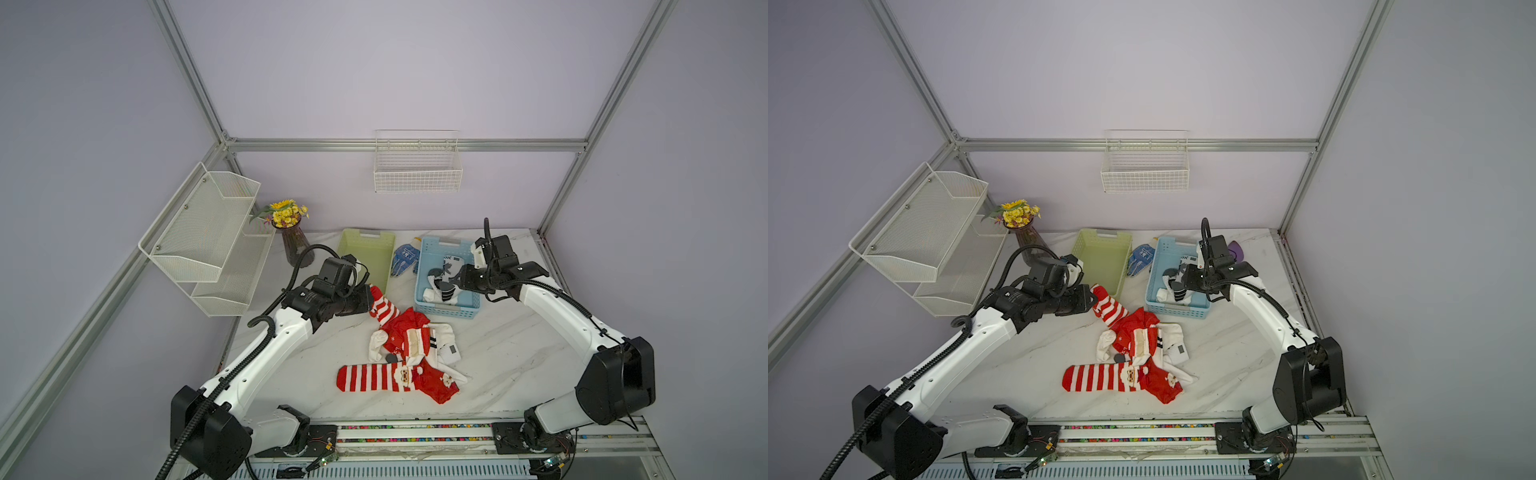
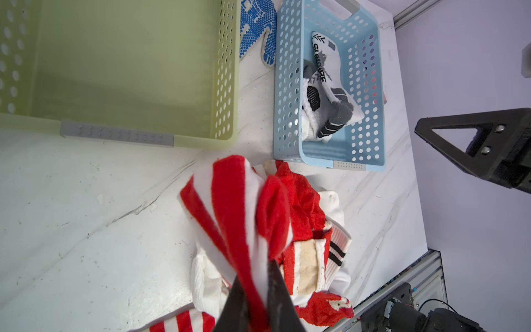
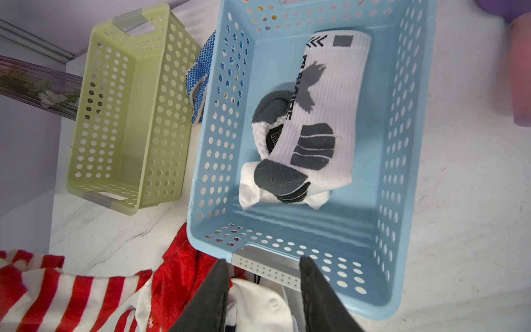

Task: Sort the socks into the basket by color
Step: Pick up the sock at the center of the board, then place the sock in the bin.

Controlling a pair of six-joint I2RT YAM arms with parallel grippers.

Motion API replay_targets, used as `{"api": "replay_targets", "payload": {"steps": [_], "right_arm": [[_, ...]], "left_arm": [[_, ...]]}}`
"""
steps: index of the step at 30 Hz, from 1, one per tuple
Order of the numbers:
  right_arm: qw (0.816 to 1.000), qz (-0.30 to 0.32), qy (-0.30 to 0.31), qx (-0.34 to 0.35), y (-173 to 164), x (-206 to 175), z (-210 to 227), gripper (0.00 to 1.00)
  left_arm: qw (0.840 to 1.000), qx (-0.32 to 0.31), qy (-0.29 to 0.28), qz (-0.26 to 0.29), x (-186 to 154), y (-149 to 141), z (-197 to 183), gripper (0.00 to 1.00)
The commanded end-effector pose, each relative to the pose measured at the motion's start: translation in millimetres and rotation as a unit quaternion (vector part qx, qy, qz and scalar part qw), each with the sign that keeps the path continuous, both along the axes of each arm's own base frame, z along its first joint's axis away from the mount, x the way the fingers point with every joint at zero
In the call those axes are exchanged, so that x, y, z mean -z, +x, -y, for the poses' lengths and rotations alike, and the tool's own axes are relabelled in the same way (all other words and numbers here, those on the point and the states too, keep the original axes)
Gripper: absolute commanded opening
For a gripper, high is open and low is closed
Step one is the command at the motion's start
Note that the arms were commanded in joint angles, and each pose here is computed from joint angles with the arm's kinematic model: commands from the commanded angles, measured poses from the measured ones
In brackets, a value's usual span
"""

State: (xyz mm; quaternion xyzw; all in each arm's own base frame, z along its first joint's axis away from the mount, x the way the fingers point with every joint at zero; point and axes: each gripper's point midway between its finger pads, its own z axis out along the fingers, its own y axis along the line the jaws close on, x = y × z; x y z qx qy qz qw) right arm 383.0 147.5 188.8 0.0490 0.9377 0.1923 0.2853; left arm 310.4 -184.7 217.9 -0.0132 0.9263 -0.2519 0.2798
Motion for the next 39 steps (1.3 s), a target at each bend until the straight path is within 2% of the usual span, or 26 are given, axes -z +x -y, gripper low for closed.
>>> {"api": "replay_targets", "payload": {"steps": [1, 9, 10, 13, 20, 25, 31, 39], "right_arm": [[1.000, 0.016, 0.011, -0.002, 8, -11, -6, 0.44], [1.000, 0.018, 0.010, 0.000, 8, -15, -5, 0.44], [1.000, 0.019, 0.009, 0.000, 8, -15, -5, 0.44], [1.000, 0.018, 0.010, -0.001, 8, -14, -6, 0.44], [1.000, 0.020, 0.013, -0.003, 10, -16, -7, 0.44], [1.000, 0.020, 0.014, -0.009, 10, -18, -9, 0.44], [1.000, 0.021, 0.013, -0.015, 10, -22, -11, 0.44], [1.000, 0.019, 0.012, -0.020, 8, -21, -17, 0.44]], "left_arm": [[0.997, 0.026, -0.011, 0.069, -45, 20, 12, 0.12], [0.991, 0.030, 0.010, 0.129, -81, 59, 13, 0.12], [0.993, 0.027, 0.016, 0.118, -71, 70, 13, 0.12], [0.992, 0.016, 0.019, 0.121, -73, 87, 6, 0.12], [0.991, -0.019, 0.020, 0.129, -68, 116, -19, 0.12], [0.989, -0.044, 0.016, 0.137, -56, 128, -36, 0.12], [0.990, -0.062, 0.030, 0.121, -30, 140, -53, 0.12], [0.993, -0.058, 0.033, 0.102, 5, 158, -58, 0.12]]}}
